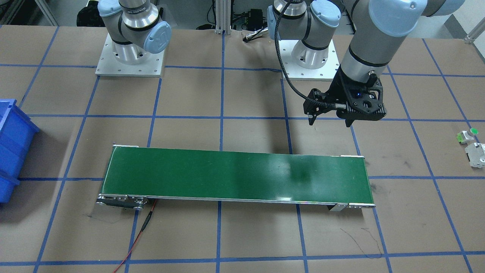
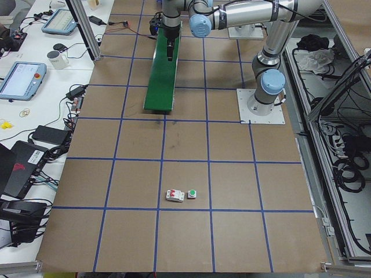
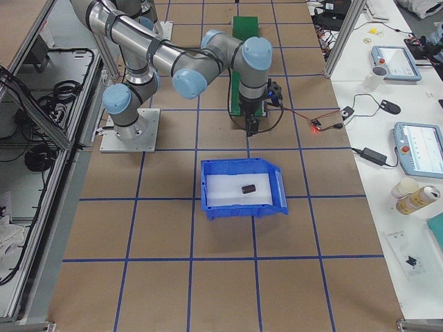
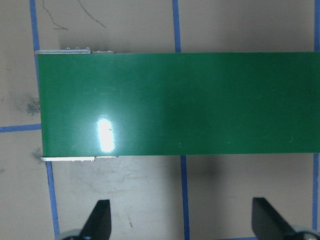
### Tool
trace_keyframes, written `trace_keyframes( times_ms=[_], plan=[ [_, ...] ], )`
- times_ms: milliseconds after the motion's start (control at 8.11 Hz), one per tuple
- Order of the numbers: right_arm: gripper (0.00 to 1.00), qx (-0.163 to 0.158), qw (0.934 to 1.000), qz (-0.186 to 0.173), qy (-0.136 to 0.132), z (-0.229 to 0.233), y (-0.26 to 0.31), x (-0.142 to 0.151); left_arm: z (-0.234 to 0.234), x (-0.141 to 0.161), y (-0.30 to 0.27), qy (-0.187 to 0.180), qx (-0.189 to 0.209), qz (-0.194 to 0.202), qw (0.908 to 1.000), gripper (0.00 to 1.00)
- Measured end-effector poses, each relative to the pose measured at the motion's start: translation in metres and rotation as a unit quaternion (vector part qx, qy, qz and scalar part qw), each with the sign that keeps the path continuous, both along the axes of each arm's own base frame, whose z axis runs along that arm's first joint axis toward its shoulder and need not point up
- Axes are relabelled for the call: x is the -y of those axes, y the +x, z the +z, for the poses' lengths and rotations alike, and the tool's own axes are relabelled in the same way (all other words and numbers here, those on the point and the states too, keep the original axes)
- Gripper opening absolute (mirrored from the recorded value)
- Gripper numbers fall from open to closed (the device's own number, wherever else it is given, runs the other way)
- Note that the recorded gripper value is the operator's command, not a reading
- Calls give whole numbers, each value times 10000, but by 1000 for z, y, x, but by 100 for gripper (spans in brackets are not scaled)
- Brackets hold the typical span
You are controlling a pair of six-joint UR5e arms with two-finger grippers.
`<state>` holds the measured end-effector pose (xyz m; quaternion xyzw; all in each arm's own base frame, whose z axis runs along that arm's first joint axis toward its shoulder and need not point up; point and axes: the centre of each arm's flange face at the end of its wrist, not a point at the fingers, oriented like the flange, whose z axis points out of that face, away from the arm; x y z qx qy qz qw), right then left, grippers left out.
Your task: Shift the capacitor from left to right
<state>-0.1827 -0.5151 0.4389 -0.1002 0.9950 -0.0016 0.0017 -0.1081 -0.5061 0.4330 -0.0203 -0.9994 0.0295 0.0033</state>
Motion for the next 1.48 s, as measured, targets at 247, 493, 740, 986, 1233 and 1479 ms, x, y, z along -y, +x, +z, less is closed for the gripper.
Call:
trace_keyframes(
  times_ms=[247, 493, 740, 986, 1233, 1479],
  plan=[
    [100, -23, 9997, -228, -68, 24, 103, 10, 0, 0, 0, -5, -2, 7, 10000, 100],
    [100, -16, 9991, -400, -156, 39, 215, 9, 0, 0, 0, -5, 1, -1, 10000, 100],
    [100, 42, 9978, -628, -195, 44, 301, -6, 0, 0, 0, -3, 4, -12, 10000, 100],
    [100, 61, 9963, -844, -144, 39, 346, -16, 0, 0, 0, -3, 5, -13, 10000, 100],
    [100, 52, 9959, -900, -122, 37, 357, -18, 0, 0, 1, -3, 6, -9, 10000, 100],
    [100, 50, 9958, -909, -128, 36, 358, -18, 0, 0, 1, -6, 6, -6, 10000, 100]
  ],
)
